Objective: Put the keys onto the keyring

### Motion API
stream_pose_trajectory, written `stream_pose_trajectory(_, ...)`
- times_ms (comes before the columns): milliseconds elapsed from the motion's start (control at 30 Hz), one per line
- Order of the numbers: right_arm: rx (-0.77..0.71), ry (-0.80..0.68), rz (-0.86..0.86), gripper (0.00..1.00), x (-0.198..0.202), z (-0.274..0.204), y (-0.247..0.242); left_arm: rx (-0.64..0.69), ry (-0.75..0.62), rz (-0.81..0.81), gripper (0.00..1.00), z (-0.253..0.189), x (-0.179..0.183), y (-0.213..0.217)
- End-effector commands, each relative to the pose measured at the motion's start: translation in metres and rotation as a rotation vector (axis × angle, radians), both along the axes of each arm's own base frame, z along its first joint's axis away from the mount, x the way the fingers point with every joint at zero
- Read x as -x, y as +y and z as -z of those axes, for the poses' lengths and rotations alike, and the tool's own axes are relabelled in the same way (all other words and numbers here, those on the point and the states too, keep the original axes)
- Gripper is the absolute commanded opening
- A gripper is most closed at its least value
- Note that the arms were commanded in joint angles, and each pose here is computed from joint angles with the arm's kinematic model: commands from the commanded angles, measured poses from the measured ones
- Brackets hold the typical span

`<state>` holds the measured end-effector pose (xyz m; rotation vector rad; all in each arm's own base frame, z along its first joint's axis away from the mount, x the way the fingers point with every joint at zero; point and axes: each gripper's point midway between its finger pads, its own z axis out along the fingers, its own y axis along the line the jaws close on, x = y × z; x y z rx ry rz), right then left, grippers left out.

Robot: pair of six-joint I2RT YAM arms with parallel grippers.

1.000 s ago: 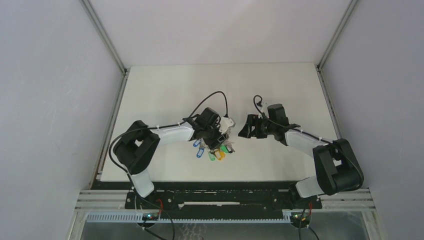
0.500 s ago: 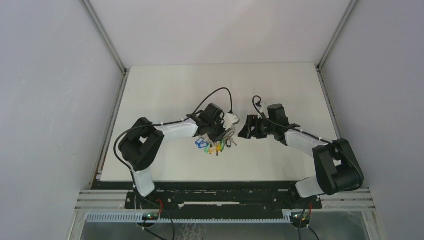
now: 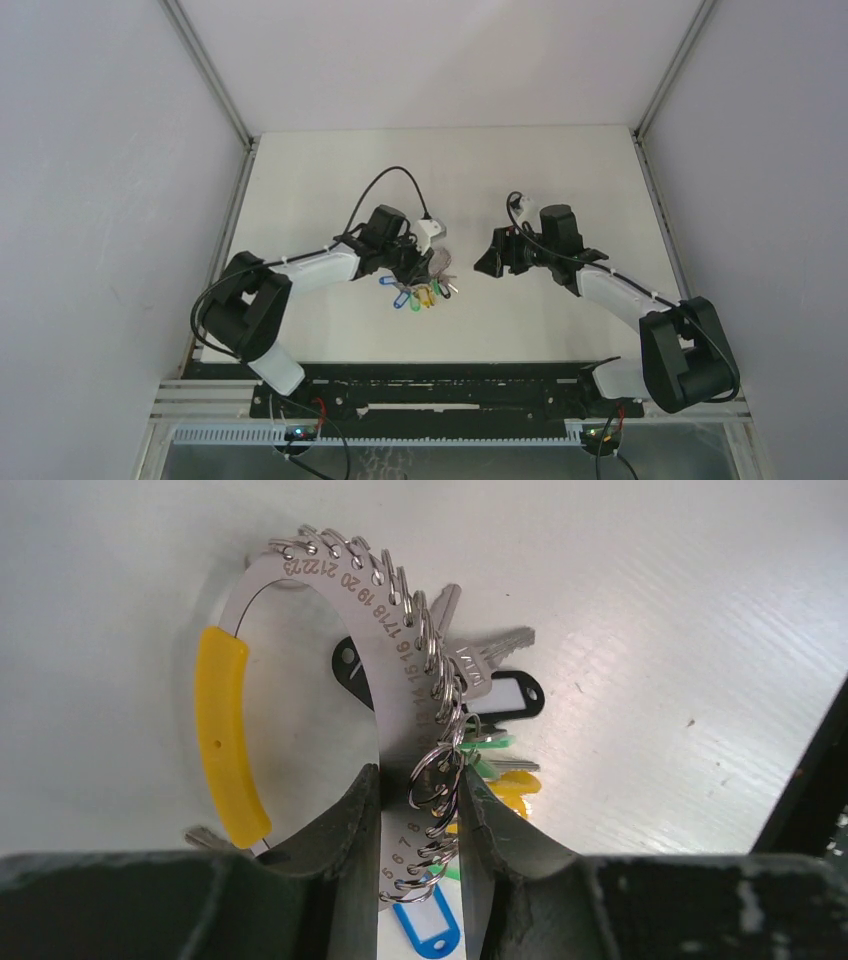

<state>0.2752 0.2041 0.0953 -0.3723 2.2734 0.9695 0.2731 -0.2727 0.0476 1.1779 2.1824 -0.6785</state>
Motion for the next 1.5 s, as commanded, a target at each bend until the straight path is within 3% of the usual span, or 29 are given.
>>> stream_pose_trajectory(0, -0.059, -0.11, -0.096, 0.7, 0.0, -0.022, 0.014, 0.209, -0.014, 0.004, 0.09, -0.036, 0.001, -0.011)
stream_pose_trajectory(333, -0.081, -0.278, -0.241, 0.65, 0.0, -0.034, 0.04, 0.319, -0.097, 0.011, 0.08, -0.061, 0.002, -0.003)
stream_pose_trajectory(533, -0.102, -0.383, -0.3, 0.56, -0.002, -0.046, 0.053, 0.406, -0.181, 0.027, 0.06, -0.084, 0.003, 0.0)
stream_pose_trajectory(1000, -0.15, -0.567, -0.401, 0.37, 0.01, -0.066, 0.075, 0.635, -0.237, 0.057, 0.05, -0.13, 0.012, 0.002)
stream_pose_trajectory(1300, -0.1, -0.742, -0.475, 0.4, 0.022, -0.088, 0.077, 0.754, -0.29, 0.12, 0.05, -0.165, 0.029, 0.0)
stream_pose_trajectory(1467, -0.036, -0.937, -0.566, 0.42, 0.03, -0.101, 0.072, 0.789, -0.306, 0.148, 0.05, -0.178, 0.035, -0.001)
